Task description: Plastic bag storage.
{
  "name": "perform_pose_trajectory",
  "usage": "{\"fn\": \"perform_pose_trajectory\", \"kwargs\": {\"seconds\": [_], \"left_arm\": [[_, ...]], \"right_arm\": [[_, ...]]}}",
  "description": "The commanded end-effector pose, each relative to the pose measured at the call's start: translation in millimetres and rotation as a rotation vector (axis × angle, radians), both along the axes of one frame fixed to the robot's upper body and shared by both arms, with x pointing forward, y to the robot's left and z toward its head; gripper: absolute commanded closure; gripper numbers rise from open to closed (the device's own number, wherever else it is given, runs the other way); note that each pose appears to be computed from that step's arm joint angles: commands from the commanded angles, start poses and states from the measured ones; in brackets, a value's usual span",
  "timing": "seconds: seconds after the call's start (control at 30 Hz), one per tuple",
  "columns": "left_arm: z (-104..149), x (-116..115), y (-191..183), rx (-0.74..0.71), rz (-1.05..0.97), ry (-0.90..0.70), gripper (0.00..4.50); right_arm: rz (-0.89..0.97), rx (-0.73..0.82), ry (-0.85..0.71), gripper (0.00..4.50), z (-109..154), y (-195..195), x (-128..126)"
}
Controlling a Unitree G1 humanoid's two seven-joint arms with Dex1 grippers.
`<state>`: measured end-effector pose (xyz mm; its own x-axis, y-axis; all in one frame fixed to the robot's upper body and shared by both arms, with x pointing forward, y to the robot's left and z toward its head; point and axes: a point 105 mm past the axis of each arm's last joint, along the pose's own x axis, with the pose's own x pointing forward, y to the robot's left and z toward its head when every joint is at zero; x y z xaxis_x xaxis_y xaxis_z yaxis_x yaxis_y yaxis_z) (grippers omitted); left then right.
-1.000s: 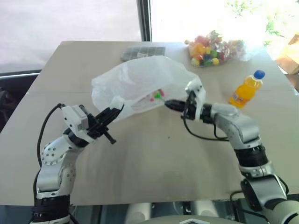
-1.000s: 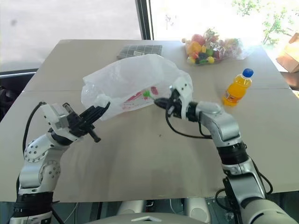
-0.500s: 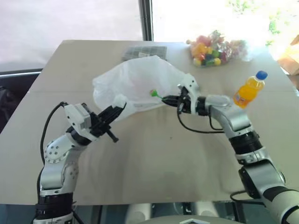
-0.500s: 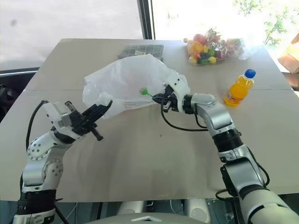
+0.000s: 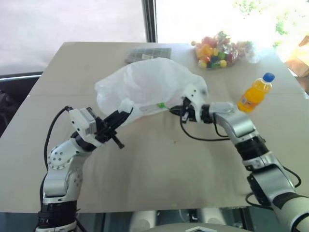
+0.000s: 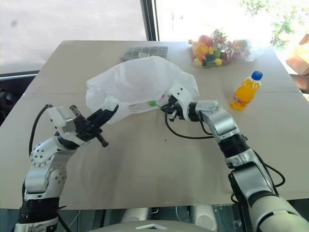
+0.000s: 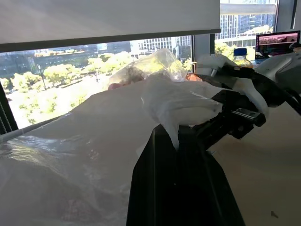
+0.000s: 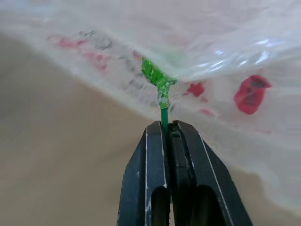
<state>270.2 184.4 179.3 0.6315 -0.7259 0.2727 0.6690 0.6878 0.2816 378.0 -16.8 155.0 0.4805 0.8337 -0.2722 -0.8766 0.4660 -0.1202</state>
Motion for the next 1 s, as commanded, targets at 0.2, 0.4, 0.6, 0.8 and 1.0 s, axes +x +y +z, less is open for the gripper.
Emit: {"fn": "perform_pose_trajectory", "kwargs": {"seconds": [0.2, 0.4, 0.6, 0.8, 1.0], "left_arm": [[11.0, -7.5, -3.9, -0.004, -0.007, -0.05, 4.5], [12.2, -5.0, -5.6, -0.009, -0.007, -0.055, 4.5], [13.0, -2.8, -6.6, -0.016, -0.008, -0.055, 4.5], [14.2, 2.6, -6.2, -0.023, -0.01, -0.057, 4.5], [11.5, 4.0, -5.8, -0.012, -0.033, -0.049, 4.5]], "right_arm": [[-0.149, 0.211, -0.106, 4.45, 54.8, 21.7, 29.2], [-0.184, 0.185, -0.116, 2.22, 47.4, 21.9, 31.6], [-0.025, 0.112, -0.079, 0.78, 29.4, -2.8, -1.0], [0.225, 0.152, -0.057, 0.78, 47.5, -35.9, -63.8], [-0.022, 0.303, -0.314, 0.78, 116.3, -99.5, -50.4]]}}
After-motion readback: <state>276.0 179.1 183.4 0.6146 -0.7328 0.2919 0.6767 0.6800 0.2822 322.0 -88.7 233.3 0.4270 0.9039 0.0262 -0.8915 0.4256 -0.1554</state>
